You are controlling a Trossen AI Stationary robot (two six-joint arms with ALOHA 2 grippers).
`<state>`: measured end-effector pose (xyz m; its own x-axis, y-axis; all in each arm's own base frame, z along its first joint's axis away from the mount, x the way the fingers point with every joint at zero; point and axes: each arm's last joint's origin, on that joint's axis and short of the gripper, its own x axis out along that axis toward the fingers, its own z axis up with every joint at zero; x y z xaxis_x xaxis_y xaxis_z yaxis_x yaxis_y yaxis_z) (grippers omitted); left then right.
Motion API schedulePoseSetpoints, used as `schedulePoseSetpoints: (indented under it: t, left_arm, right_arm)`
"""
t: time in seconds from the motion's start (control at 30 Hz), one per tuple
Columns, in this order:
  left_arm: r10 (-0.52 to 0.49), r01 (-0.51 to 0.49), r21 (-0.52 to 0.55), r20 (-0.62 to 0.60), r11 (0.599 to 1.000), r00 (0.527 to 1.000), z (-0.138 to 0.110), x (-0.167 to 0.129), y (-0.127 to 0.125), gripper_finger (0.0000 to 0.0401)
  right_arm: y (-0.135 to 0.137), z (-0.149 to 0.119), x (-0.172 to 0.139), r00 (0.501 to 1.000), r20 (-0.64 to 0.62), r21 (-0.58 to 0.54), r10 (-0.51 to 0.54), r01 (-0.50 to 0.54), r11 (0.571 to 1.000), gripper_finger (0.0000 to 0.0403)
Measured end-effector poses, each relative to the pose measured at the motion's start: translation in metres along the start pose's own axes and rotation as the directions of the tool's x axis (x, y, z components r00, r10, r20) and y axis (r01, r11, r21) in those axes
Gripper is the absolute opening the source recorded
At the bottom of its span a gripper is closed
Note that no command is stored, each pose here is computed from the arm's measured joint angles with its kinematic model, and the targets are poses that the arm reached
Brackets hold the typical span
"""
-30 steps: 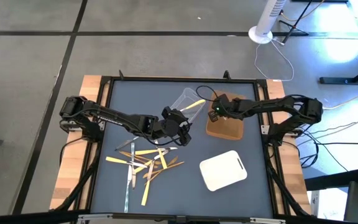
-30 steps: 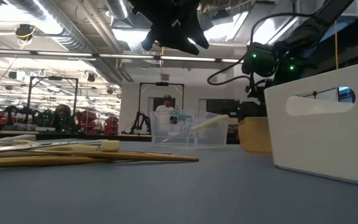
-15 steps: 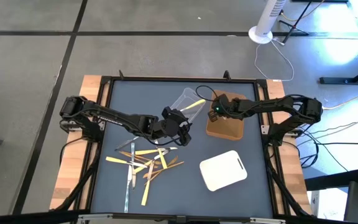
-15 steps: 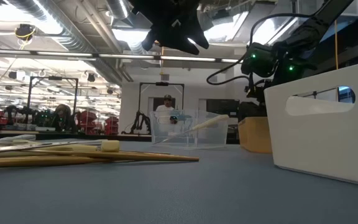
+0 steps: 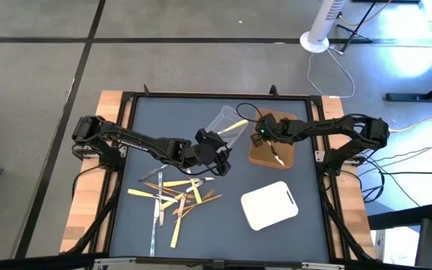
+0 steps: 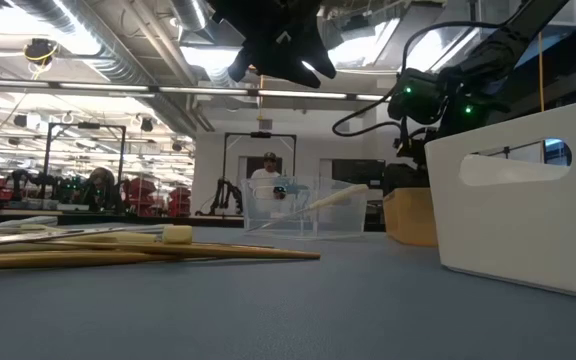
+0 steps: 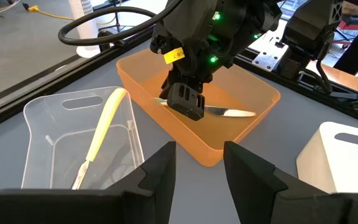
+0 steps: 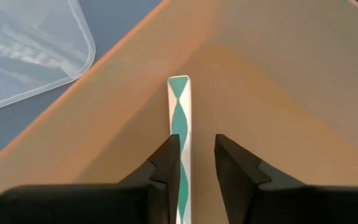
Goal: Sort silverware by color (type)
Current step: Put the white knife into the orange bin, then put the yellow knife into the transparent bin
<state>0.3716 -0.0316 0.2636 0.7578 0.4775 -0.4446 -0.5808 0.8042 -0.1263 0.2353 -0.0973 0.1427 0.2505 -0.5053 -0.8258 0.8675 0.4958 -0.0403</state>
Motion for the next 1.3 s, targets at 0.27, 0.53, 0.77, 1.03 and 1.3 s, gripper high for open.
schedulePoseSetpoints:
  t: [0.27, 0.53, 0.77, 1.03, 1.3]
  left_arm:
    - [0.000, 0.000, 0.000, 0.000, 1.000, 1.000, 0.0000, -0.0001, -0.0001, 0.0128]
    - [0.000, 0.000, 0.000, 0.000, 1.000, 1.000, 0.0000, -0.0001, -0.0001, 0.0128]
    - [0.000, 0.000, 0.001, 0.000, 1.000, 1.000, 0.0000, -0.0001, 0.0000, 0.0128]
    - [-0.099, 0.103, 0.065, -0.054, 0.993, 0.994, -0.0015, -0.0002, -0.0028, 0.0128]
    - [-0.274, 0.294, 0.077, -0.202, 0.953, 0.940, -0.0063, -0.0053, -0.0050, 0.0128]
  right_arm:
    - [0.0000, 0.0000, -0.0002, 1.000, 0.000, 0.000, 0.001, -0.001, 1.000, 0.0115]
    - [0.0000, 0.0000, -0.0002, 1.000, 0.000, 0.000, 0.001, -0.001, 1.000, 0.0143]
    - [-0.0001, 0.0000, -0.0002, 1.000, 0.000, 0.000, 0.001, -0.001, 1.000, 0.0151]
    - [0.0003, -0.0002, -0.0002, 1.000, -0.009, 0.000, 0.013, -0.013, 1.000, 0.0150]
    - [0.0008, -0.0008, -0.0007, 0.999, -0.029, -0.001, 0.041, -0.041, 0.999, 0.0150]
